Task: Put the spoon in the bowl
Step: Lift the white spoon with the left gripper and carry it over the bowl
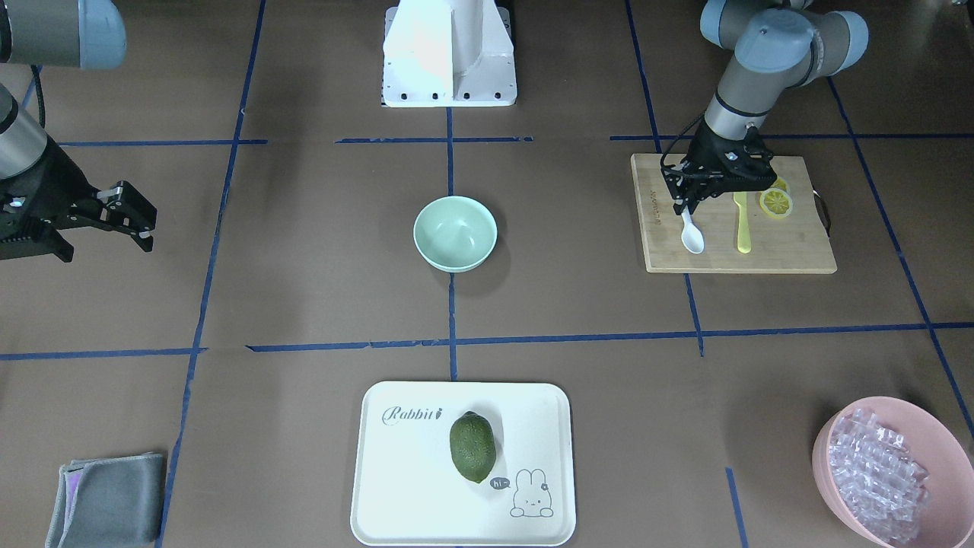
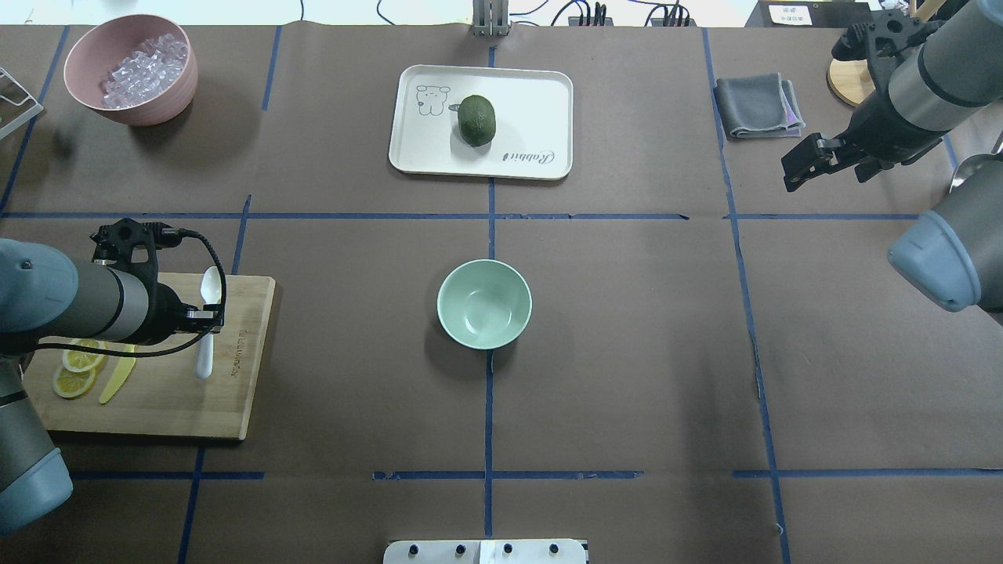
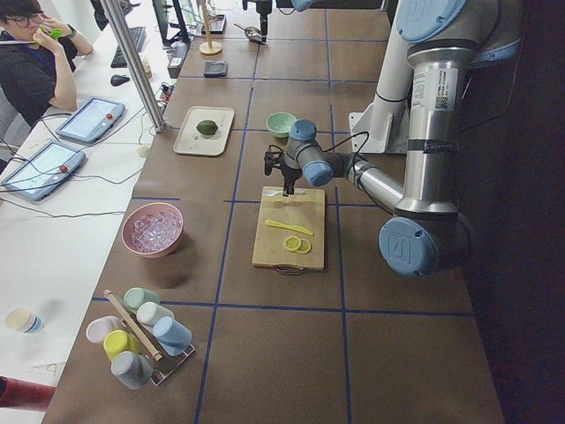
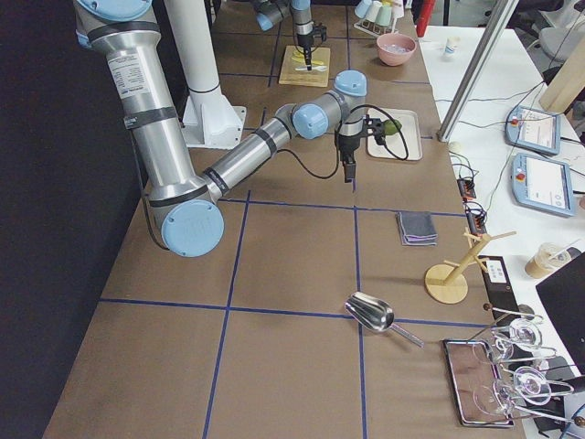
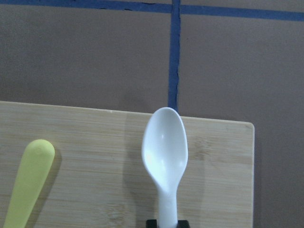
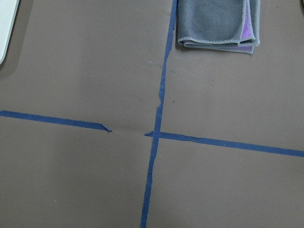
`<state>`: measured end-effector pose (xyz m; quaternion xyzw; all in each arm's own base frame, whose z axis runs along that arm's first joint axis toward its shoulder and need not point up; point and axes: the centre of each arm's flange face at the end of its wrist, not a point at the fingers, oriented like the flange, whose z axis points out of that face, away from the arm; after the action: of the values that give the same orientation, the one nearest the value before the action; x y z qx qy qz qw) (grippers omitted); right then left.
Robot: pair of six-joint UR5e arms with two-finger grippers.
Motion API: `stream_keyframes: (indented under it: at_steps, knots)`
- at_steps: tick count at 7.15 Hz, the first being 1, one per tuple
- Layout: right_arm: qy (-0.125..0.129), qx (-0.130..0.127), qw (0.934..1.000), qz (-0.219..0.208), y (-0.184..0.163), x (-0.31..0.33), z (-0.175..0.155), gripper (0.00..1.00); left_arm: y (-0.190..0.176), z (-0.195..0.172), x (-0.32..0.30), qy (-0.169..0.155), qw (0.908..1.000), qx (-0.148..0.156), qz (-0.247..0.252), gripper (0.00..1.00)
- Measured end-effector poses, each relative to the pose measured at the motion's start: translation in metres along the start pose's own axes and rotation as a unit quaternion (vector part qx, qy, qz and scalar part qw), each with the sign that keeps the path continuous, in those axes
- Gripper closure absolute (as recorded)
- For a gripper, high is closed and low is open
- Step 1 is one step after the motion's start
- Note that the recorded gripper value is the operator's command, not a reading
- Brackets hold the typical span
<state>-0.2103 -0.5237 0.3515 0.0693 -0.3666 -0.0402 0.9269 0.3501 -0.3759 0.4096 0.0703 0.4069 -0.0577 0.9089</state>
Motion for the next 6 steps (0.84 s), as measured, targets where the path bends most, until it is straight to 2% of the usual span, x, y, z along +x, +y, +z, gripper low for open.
stream_keyframes:
  at_steps: [2,4,6]
  knots:
    - [-0.007,-0.006,0.9999,-0.011,0.003,0.046,-0.010,0.00,-0.006,-0.043,0.072,0.026,0.9994,-0.020,-0.010,1.00]
    - [-0.003,-0.012,0.9995,-0.030,0.014,0.116,-0.017,0.00,-0.011,-0.072,0.173,0.058,0.9935,-0.051,-0.083,1.00]
    - [-0.011,-0.023,0.9990,-0.036,0.038,0.179,-0.020,0.00,-0.004,-0.061,0.252,0.071,0.9829,-0.087,-0.146,1.00]
